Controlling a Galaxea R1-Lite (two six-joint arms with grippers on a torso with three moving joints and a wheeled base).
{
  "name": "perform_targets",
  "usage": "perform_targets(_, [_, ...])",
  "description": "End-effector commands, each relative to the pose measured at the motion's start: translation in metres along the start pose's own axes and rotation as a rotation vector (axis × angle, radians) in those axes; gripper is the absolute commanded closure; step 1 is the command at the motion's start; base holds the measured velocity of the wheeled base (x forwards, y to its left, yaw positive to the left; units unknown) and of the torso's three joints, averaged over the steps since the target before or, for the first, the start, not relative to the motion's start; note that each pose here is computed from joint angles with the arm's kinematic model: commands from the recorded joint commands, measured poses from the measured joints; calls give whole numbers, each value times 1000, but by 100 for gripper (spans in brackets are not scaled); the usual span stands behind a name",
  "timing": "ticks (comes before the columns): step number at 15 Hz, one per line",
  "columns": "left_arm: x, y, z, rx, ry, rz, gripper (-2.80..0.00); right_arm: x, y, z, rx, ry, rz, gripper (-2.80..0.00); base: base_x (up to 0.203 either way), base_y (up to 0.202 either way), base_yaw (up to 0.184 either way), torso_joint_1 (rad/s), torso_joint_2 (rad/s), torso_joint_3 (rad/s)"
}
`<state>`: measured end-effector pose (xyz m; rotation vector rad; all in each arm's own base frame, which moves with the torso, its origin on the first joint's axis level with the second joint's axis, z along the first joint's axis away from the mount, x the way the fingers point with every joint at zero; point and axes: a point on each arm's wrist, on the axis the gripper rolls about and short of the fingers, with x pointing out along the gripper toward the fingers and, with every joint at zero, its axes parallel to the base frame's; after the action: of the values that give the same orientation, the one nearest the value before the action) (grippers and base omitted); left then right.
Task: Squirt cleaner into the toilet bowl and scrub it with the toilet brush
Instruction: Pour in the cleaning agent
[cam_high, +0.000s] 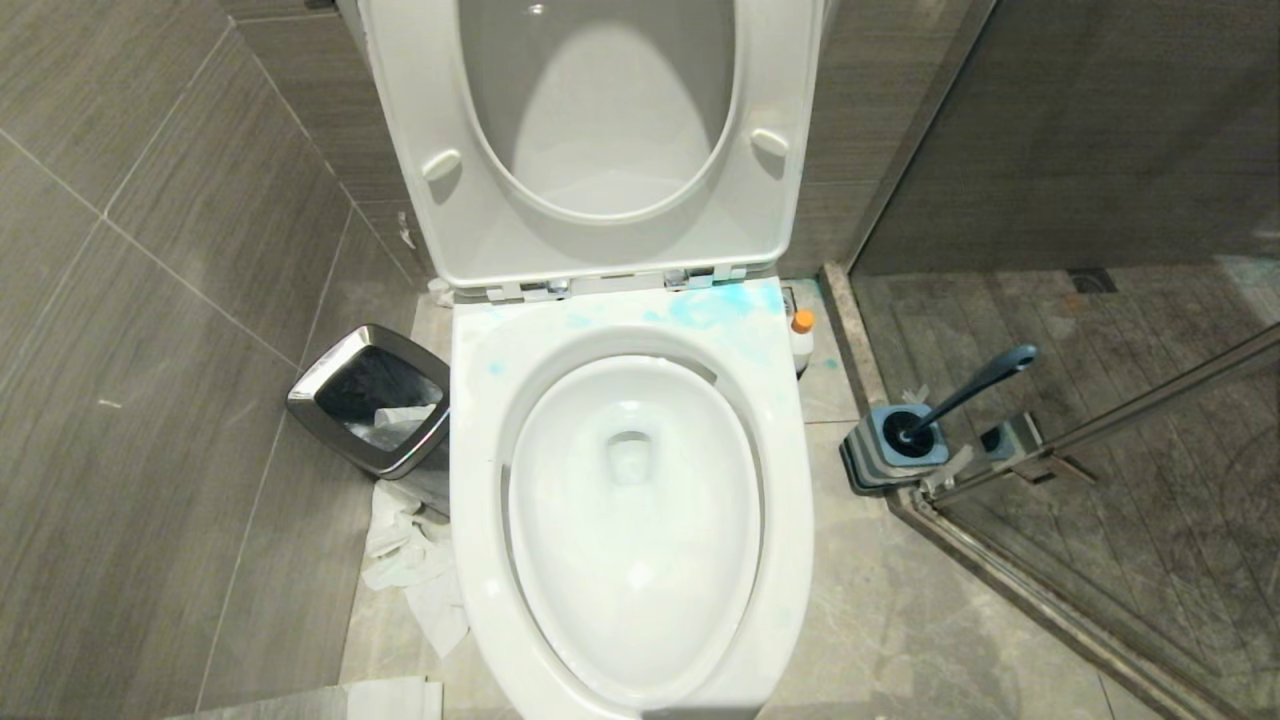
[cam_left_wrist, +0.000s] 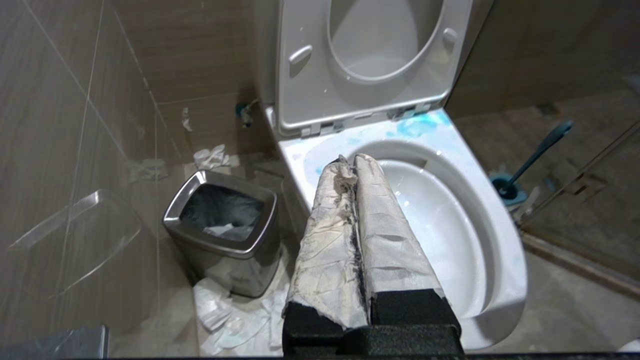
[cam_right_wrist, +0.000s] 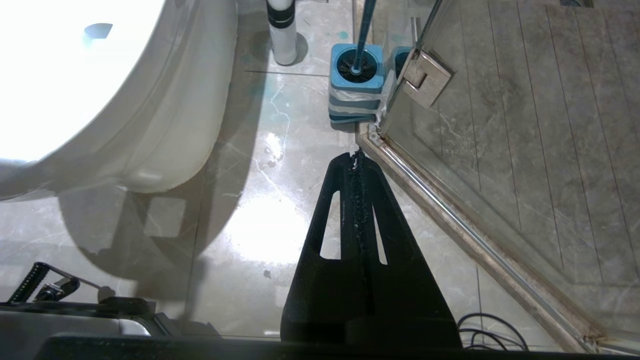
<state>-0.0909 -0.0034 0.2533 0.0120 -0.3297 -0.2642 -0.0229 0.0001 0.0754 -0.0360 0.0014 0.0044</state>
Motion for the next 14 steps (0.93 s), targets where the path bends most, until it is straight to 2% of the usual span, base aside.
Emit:
perform_targets(1, [-6, -2, -20, 34, 20, 5, 0, 0, 0, 0, -1, 0, 1, 0, 0, 0, 0, 0, 0, 0])
perform_targets(5, [-16, -3, -78, 95, 77, 46, 0, 0, 0, 0, -1, 0, 0, 0, 0, 0, 0, 0, 0, 0])
perform_targets(8, [-11, 0, -95, 100, 137, 89, 0, 0, 0, 0, -1, 0, 2, 0, 0, 0, 0, 0, 0, 0])
perform_targets(11, [-5, 5, -126, 101, 254, 204, 0, 0, 0, 0, -1, 0, -1, 0, 0, 0, 0, 0, 0, 0])
perform_targets(14, [0, 9, -162, 97, 348, 256, 0, 0, 0, 0, -1, 0, 0, 0, 0, 0, 0, 0, 0, 0])
